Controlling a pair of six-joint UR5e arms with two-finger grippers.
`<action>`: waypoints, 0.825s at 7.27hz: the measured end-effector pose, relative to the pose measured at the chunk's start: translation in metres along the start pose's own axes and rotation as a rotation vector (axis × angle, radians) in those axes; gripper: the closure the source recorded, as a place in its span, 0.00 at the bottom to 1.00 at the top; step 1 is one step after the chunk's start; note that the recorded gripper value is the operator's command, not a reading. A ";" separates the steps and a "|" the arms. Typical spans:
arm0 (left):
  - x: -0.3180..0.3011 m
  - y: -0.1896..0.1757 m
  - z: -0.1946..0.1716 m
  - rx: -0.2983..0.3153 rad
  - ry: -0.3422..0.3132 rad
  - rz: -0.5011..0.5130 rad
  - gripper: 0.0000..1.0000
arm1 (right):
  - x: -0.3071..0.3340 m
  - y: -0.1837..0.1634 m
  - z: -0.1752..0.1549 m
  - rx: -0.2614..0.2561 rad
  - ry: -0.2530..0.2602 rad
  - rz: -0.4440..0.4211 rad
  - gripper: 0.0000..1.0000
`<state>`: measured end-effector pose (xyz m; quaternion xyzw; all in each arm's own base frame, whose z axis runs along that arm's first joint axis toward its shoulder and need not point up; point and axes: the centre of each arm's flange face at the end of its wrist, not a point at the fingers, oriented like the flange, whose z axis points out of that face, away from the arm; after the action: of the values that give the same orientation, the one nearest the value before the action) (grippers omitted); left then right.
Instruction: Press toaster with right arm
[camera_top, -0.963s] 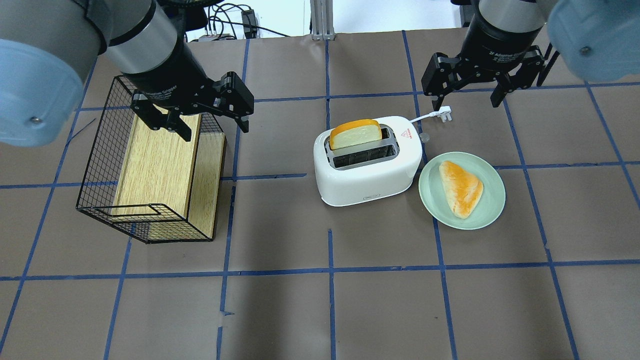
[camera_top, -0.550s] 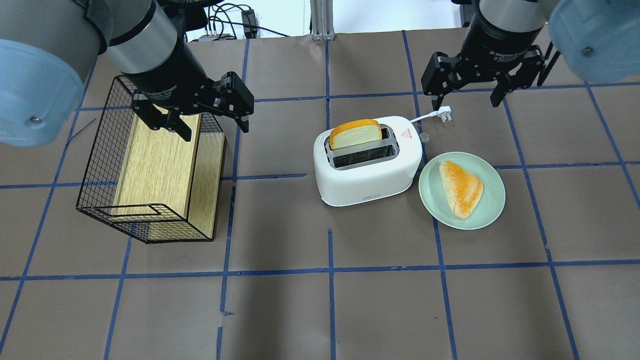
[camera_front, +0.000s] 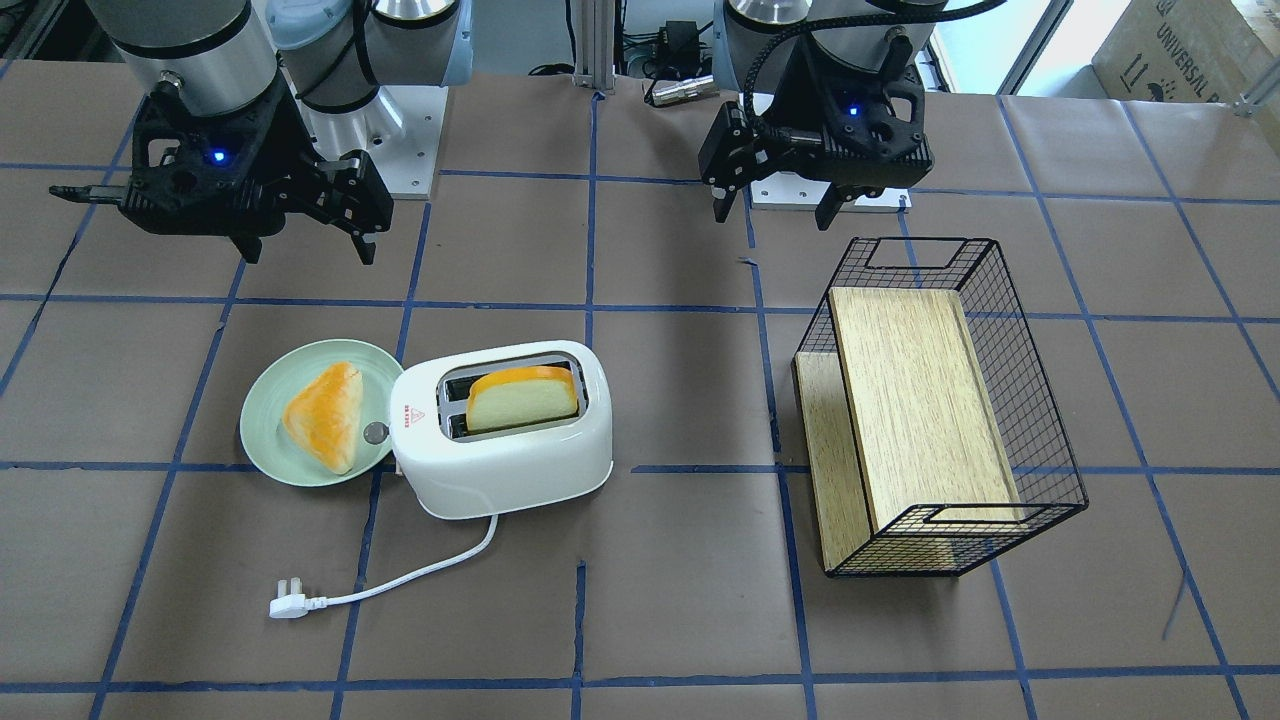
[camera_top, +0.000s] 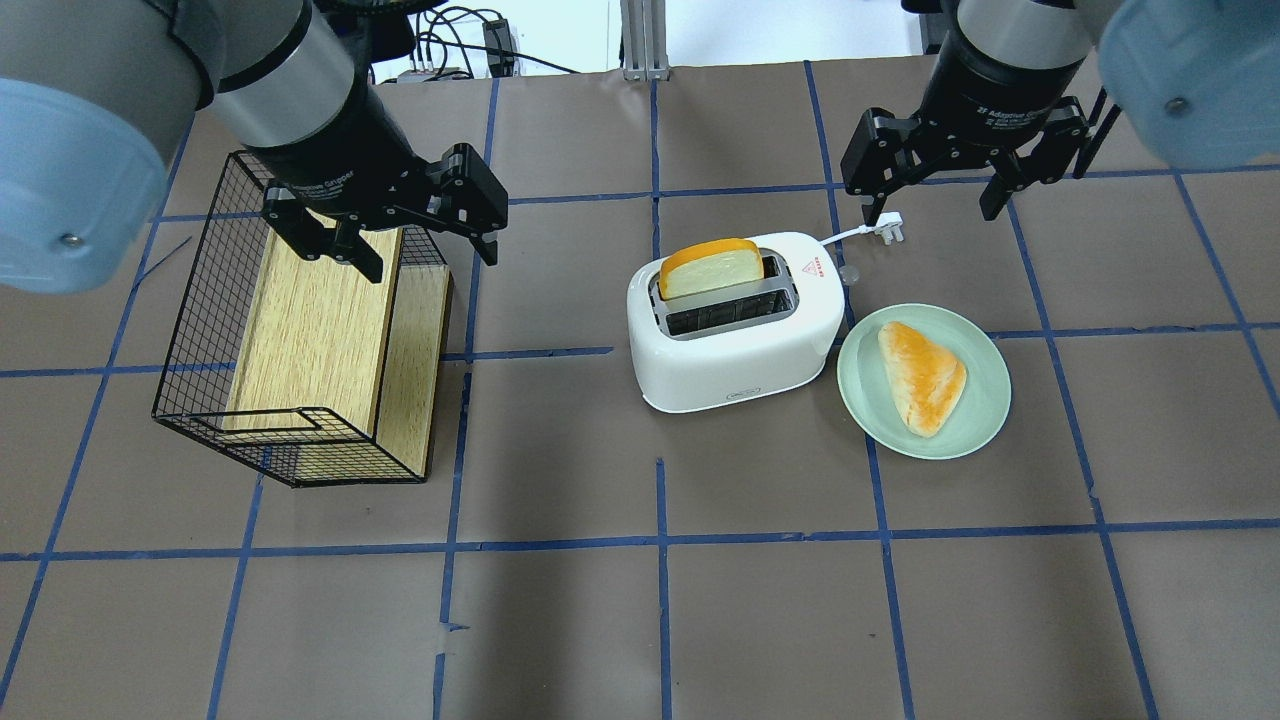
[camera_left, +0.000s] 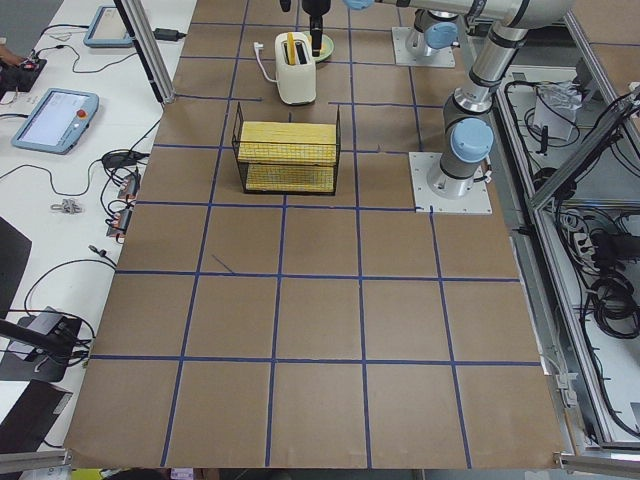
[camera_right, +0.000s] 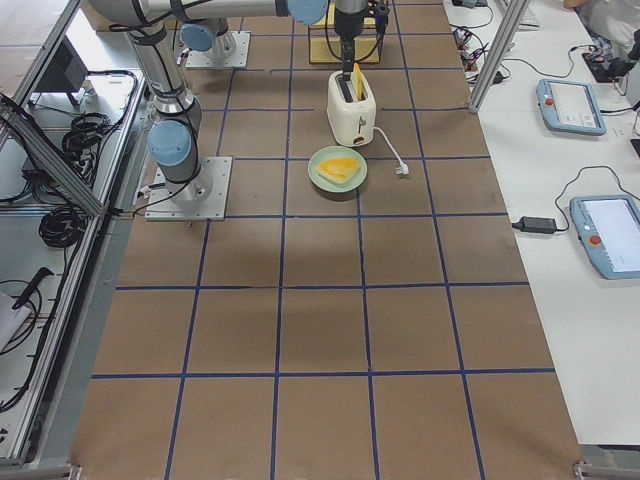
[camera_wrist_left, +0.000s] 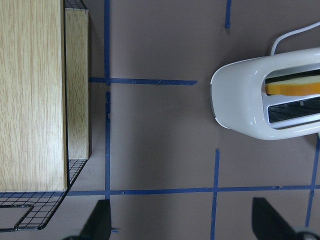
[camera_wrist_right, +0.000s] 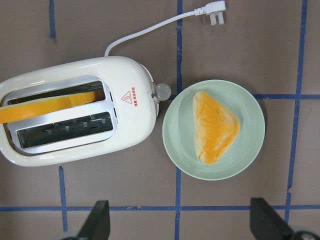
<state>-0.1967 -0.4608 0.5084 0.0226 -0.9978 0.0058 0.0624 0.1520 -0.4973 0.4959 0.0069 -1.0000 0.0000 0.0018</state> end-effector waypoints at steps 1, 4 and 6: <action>0.000 0.000 0.000 0.000 0.000 0.000 0.00 | -0.001 0.001 0.004 -0.011 0.000 -0.023 0.17; 0.000 0.000 0.000 0.000 0.000 0.000 0.00 | -0.003 -0.002 0.010 -0.018 -0.004 -0.127 0.88; 0.000 0.000 0.000 0.000 0.000 0.000 0.00 | -0.004 -0.004 0.014 -0.026 -0.006 -0.273 0.93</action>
<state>-0.1967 -0.4608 0.5084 0.0226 -0.9978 0.0058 0.0624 0.1559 -0.5010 0.4814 0.1429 -0.9896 -0.0134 -0.0014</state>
